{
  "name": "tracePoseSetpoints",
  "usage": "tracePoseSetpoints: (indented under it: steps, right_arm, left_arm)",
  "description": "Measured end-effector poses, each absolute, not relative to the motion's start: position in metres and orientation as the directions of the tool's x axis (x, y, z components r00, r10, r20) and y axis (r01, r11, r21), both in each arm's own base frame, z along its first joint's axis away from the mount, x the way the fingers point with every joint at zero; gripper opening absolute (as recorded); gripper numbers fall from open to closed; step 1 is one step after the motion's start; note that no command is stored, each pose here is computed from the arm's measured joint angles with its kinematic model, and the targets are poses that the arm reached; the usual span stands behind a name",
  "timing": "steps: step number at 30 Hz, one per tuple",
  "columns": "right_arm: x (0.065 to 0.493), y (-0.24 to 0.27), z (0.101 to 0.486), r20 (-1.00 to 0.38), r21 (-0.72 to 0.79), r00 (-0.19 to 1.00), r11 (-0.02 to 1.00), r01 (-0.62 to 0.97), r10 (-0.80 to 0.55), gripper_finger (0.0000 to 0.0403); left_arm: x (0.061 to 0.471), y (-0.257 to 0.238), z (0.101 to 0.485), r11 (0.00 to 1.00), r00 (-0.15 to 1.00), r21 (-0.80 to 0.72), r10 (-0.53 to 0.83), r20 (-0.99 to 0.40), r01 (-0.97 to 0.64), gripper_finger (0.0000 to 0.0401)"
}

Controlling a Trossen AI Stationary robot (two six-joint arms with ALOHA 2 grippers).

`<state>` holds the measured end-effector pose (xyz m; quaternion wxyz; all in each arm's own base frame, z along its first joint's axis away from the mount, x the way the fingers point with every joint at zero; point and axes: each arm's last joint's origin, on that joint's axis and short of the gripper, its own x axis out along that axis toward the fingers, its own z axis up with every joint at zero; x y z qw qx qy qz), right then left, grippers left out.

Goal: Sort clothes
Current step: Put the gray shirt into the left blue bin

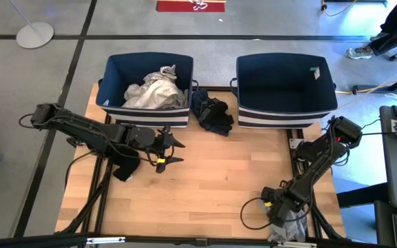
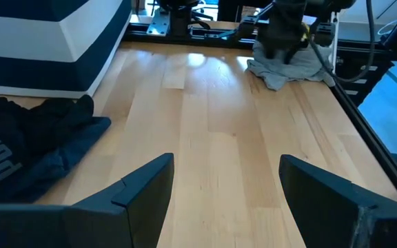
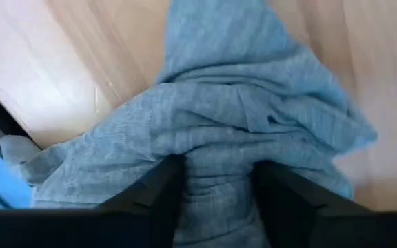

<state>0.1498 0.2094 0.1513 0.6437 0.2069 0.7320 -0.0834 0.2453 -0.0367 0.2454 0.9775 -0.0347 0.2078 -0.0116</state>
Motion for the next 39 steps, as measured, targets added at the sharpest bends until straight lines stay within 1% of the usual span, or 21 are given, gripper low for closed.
tracePoseSetpoints:
  steps: [3,7,9,11,15,20,23,27,31,33,36,39]
  right_arm:
    - [0.154,0.207,0.150,-0.983,0.148,-0.053,0.925,0.351,0.177,0.0115]
    - [0.166,0.204,0.150,-0.984,0.179,0.028,0.945,0.274,0.178,0.0039]
    - [0.173,0.201,0.150,-0.981,0.188,0.079,0.956,0.226,0.175,0.0017]
    - [0.181,0.198,0.152,-0.979,0.177,0.135,0.966,0.187,0.153,0.0017]
    - [0.200,0.187,0.157,-0.966,0.102,0.248,0.987,0.123,0.069,0.0039]
    - [0.229,0.169,0.164,-0.912,-0.001,0.409,0.999,0.054,-0.023,0.0029]
    - [0.248,0.157,0.168,-0.857,-0.049,0.510,0.998,0.046,-0.066,0.0026]
    - [0.272,0.137,0.176,-0.761,-0.100,0.634,0.991,0.091,-0.135,0.0045]
    - [0.294,0.119,0.185,-0.669,-0.084,0.728,0.988,0.126,-0.150,0.0069]
    - [0.303,0.109,0.189,-0.628,-0.053,0.761,0.985,0.165,-0.162,0.0077]
    - [0.312,0.095,0.194,-0.592,-0.006,0.789,0.979,0.201,-0.166,0.0086]
    - [0.317,0.084,0.196,-0.585,0.027,0.797,0.980,0.199,-0.146,0.0103]
  left_arm:
    - [0.245,-0.037,0.245,0.997,0.914,-0.073,-0.037,-0.405,0.008,0.0253]
    - [0.245,-0.037,0.245,0.997,0.914,-0.072,-0.034,-0.405,0.005,0.0253]
    - [0.245,-0.037,0.245,0.997,0.914,-0.072,-0.032,-0.405,0.003,0.0253]
    - [0.245,-0.037,0.245,0.997,0.914,-0.072,-0.032,-0.405,0.003,0.0253]
    - [0.245,-0.037,0.245,0.997,0.914,-0.075,-0.031,-0.405,0.000,0.0253]
    - [0.247,-0.037,0.243,0.997,0.909,-0.073,-0.029,-0.416,-0.002,0.0253]
    - [0.250,-0.037,0.237,0.997,0.898,-0.079,-0.027,-0.440,-0.009,0.0253]
    - [0.255,-0.038,0.228,0.995,0.882,-0.092,-0.024,-0.471,-0.022,0.0253]
    - [0.261,-0.040,0.219,0.993,0.868,-0.112,-0.025,-0.495,-0.036,0.0253]
    - [0.264,-0.041,0.216,0.992,0.871,-0.123,-0.027,-0.490,-0.039,0.0253]
    - [0.267,-0.041,0.212,0.990,0.869,-0.132,-0.027,-0.495,-0.045,0.0253]
    - [0.269,-0.042,0.208,0.989,0.859,-0.136,-0.025,-0.511,-0.052,0.0253]
